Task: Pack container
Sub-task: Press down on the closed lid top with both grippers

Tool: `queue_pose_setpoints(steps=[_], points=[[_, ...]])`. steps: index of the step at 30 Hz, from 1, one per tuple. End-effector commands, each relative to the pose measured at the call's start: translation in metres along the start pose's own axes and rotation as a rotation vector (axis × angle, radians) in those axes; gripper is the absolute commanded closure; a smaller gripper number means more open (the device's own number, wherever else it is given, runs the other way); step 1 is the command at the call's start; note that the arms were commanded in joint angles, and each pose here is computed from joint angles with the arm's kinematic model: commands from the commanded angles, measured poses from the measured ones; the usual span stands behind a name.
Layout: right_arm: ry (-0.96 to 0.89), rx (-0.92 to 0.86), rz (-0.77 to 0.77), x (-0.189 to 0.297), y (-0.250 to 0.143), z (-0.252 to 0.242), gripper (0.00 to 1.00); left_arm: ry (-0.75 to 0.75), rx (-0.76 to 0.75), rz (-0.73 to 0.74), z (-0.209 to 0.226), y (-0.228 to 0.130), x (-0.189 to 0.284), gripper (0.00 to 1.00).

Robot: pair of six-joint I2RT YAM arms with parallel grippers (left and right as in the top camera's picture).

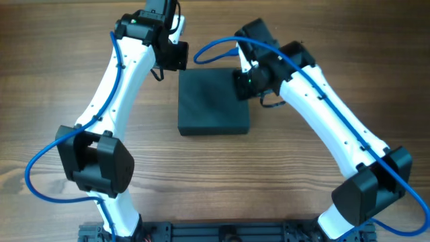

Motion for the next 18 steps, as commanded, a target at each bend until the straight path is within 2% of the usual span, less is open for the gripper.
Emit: queue_pose_setpoints(steps=[1, 18], points=[[0.042, -0.010, 0.036, -0.018, -0.014, 0.007, 0.95, -0.003, -0.008, 0.062, -0.005, -0.006, -0.028, 0.96], [0.036, -0.019, 0.057, -0.065, -0.039, -0.001, 0.95, -0.027, -0.057, 0.156, -0.015, -0.017, -0.084, 0.96]])
Point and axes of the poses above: each gripper's point midway between its finger pads, its own x axis back along the fingers, its own z axis along the line the jaws close on, y = z × x, the point moved 1 cm from there along x, back along the fingers, and after that the axes turned 1 degree about x, right-handed, at the moved point
